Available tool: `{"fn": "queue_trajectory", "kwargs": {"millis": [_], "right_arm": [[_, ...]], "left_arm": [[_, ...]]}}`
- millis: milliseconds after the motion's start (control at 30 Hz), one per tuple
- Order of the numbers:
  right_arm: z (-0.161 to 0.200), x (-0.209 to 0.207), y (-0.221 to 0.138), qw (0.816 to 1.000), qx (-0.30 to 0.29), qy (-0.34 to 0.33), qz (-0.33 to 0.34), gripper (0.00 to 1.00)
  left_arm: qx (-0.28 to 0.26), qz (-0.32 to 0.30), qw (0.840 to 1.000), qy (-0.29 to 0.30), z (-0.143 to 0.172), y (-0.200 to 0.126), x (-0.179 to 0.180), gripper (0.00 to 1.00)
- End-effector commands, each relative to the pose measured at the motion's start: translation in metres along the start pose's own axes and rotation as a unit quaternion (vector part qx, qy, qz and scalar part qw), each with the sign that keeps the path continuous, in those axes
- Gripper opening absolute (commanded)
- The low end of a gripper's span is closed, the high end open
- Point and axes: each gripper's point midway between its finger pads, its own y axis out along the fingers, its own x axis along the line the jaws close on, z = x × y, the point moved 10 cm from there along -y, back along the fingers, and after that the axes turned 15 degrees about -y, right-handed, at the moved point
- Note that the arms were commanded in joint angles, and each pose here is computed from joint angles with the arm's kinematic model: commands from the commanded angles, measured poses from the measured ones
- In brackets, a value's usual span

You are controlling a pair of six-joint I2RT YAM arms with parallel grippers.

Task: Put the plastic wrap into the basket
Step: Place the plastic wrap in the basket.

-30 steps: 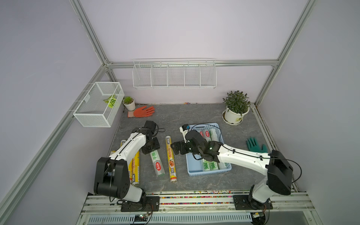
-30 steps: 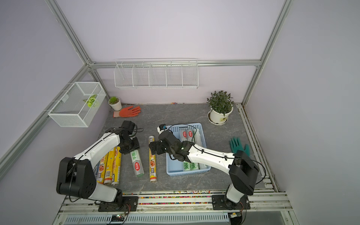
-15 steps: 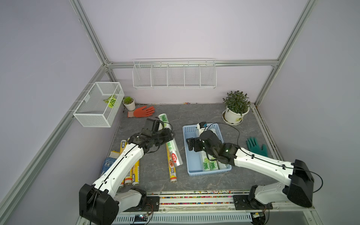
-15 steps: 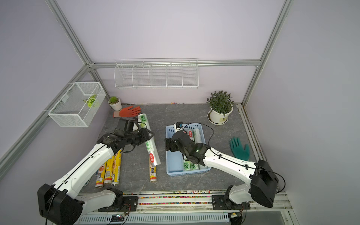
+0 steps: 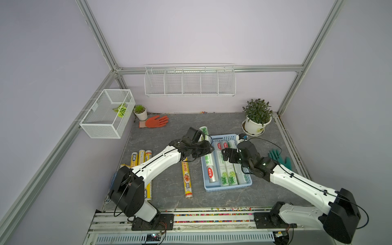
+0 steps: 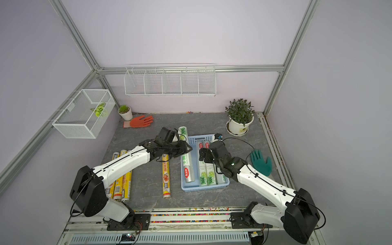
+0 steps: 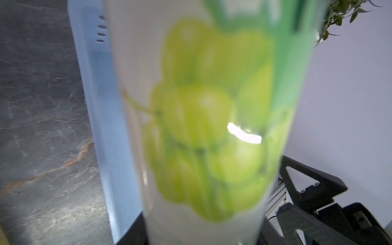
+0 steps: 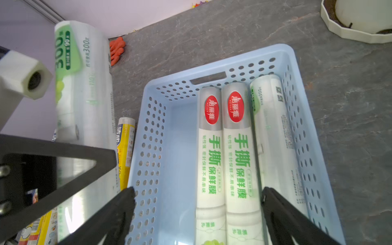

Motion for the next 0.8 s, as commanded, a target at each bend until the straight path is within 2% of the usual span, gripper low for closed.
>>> {"fn": "queue_trajectory", "kwargs": {"millis": [0,267,767], "right_arm": [[0.013,-0.010,-0.003,0.999,0.033,0.012,-0.008,0.98],[0.020,-0.018,-0.002,0.999,0.048,0.004,0.010,0.98],[0.020,-0.016,0.011,0.997,0.073,-0.002,0.013,0.98]], "left_arm": [[-0.014,0.009,1.000,-0.004,-0.006,0.007,-0.021,0.13],[0.012,-0.106,0.994,0.001,0.003,0.048,-0.016,0.16],[0.042,-0.178,0.983,-0.005,0.007,0.081,0.004,0.27]]}}
